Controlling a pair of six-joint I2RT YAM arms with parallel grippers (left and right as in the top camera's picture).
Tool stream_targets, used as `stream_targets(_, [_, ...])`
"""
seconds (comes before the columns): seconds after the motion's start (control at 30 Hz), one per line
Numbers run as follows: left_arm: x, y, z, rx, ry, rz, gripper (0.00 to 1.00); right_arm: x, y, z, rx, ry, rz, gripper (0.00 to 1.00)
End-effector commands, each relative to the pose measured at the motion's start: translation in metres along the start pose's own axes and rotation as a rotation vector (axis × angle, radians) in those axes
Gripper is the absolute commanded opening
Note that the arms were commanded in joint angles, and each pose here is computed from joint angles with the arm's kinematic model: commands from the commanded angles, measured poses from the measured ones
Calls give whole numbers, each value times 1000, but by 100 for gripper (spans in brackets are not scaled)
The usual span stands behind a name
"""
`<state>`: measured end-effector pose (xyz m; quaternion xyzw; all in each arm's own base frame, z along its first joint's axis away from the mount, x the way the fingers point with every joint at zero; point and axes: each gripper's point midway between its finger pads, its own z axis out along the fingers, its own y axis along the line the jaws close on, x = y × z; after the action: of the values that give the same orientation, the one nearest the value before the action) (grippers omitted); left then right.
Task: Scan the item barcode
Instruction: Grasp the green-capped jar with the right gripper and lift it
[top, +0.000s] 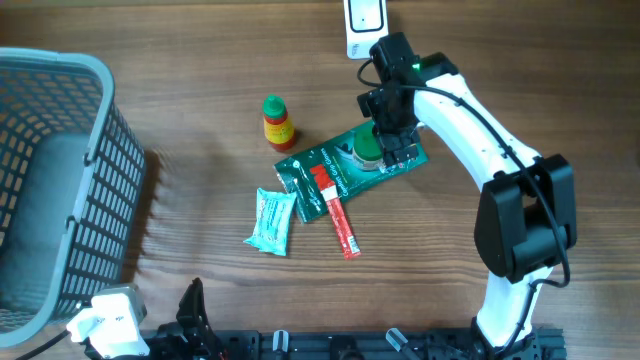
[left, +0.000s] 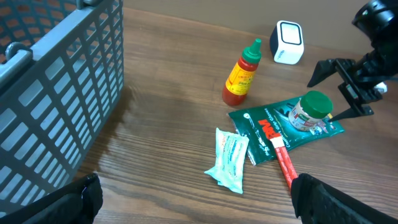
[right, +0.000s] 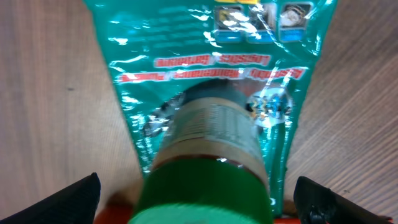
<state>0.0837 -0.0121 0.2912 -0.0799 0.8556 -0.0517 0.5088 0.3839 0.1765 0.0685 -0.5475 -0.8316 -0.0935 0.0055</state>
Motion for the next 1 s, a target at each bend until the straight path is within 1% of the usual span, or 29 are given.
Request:
stream_targets(0.0, [0, -1, 1, 3, -1, -1, 100, 13, -7, 5, 21, 16, -6, 86])
stream_targets(0.07, [0, -1, 1, 3, -1, -1, 100, 15, -7, 5, 18, -4, -80, 79])
stream_targets(0.17, [0, -1, 1, 3, -1, -1, 100, 19, -7, 6, 19, -8, -228, 61])
stream_targets(0.2, [0, -1, 1, 3, -1, -1, 100, 19, -7, 6, 19, -7, -273, 59])
stream_targets(0.23, [0, -1, 1, 3, -1, -1, 100, 19, -7, 6, 19, -7, -327, 57])
stream_targets(0.3, [0, -1, 1, 3, -1, -1, 100, 18, -5, 4, 13, -3, -505, 57])
stream_targets(0.37, [0, -1, 1, 3, -1, -1, 100, 20, -7, -2, 16, 33, -809, 53])
stream_targets(0.4, [0, -1, 1, 3, -1, -1, 100, 17, -11, -6, 34, 42, -925, 51])
stream_targets(0.47, [0, -1, 1, 3, -1, -1, 100, 12, -17, -13, 61, 57, -1094, 52])
stream_targets(0.53, [0, -1, 1, 3, -1, -1, 100, 6, -23, -19, 83, 77, -1222, 52])
stream_targets(0.6, [0, -1, 1, 3, -1, -1, 100, -2, -29, -22, 120, 75, -1290, 53])
stream_targets(0.67, [0, -1, 1, 3, -1, -1, 100, -3, -30, -22, 123, 81, -1379, 59])
stream_targets(0.73, [0, -1, 1, 3, -1, -1, 100, -2, -28, -21, 114, 84, -1498, 69])
stream_targets(0.8, [0, -1, 1, 3, -1, -1, 100, -1, -27, -21, 111, 83, -1544, 78])
stream_targets(0.83, [0, -1, 1, 3, -1, -1, 100, -1, -27, -21, 109, 81, -1542, 80])
stream_targets(0.87, [0, -1, 1, 3, -1, -1, 100, -3, -25, -21, 111, 70, -1521, 87])
stream_targets(0.9, [0, -1, 1, 3, -1, -1, 100, -5, -24, -22, 118, 56, -1480, 98])
stream_targets(0.97, [0, -1, 1, 3, -1, -1, 100, -5, -21, -30, 119, 40, -1386, 100])
